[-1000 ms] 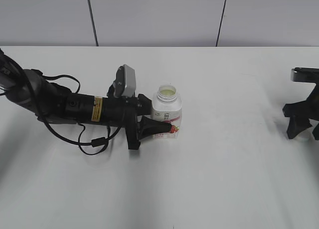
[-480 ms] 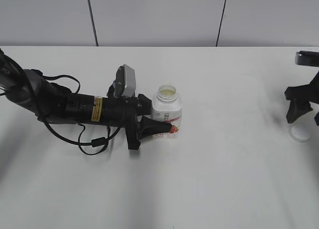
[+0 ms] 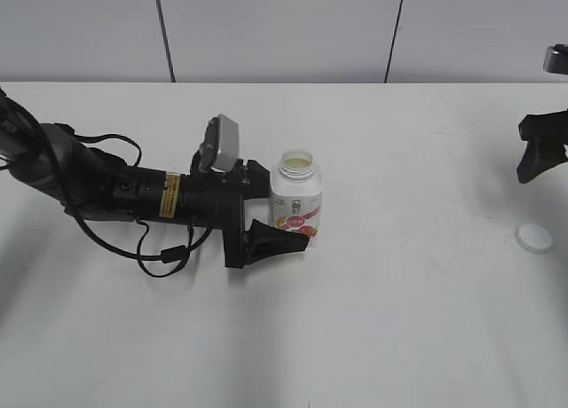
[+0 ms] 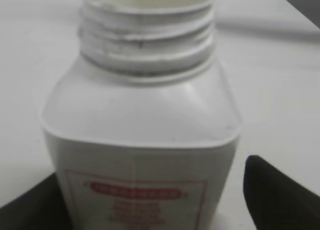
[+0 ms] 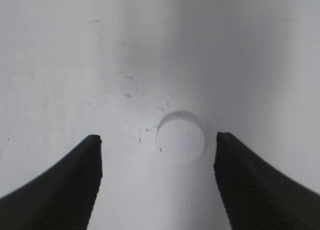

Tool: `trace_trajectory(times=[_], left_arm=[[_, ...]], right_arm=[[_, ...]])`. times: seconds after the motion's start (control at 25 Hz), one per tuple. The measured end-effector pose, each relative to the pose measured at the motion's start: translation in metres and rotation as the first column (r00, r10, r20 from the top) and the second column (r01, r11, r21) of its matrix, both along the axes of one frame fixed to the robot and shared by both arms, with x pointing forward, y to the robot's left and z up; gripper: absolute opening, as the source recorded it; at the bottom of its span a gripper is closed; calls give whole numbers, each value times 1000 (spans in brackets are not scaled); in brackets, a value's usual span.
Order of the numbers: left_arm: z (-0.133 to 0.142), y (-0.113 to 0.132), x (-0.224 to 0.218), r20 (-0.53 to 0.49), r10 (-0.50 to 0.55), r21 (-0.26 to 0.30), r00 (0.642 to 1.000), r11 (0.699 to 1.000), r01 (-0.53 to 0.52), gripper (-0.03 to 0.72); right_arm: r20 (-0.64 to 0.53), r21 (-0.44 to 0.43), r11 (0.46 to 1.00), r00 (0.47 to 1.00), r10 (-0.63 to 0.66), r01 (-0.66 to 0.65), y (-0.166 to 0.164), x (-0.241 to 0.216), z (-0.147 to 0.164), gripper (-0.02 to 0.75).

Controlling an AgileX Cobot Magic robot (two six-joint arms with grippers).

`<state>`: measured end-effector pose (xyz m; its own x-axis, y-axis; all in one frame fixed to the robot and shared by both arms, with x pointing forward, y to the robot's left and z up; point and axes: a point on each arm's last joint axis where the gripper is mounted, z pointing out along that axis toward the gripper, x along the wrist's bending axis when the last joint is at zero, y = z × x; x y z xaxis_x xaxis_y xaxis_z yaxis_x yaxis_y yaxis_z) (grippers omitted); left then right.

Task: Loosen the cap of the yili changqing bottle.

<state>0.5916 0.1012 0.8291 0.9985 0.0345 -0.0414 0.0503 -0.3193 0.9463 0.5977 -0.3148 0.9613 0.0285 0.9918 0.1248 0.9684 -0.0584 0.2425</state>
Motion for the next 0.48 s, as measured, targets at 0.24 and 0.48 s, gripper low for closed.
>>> trace_trajectory(times=[0.24,0.48], left_arm=[[18,2,2,25,-4,-17,1000,1000,5,608],[51,6,5,89,8,-44,996,999,-4,602]], right_arm=[[21,5,1000,1000,2,-2,1,-6,17,552],[80,4,1000,997,6,-6,2,-12,44,552]])
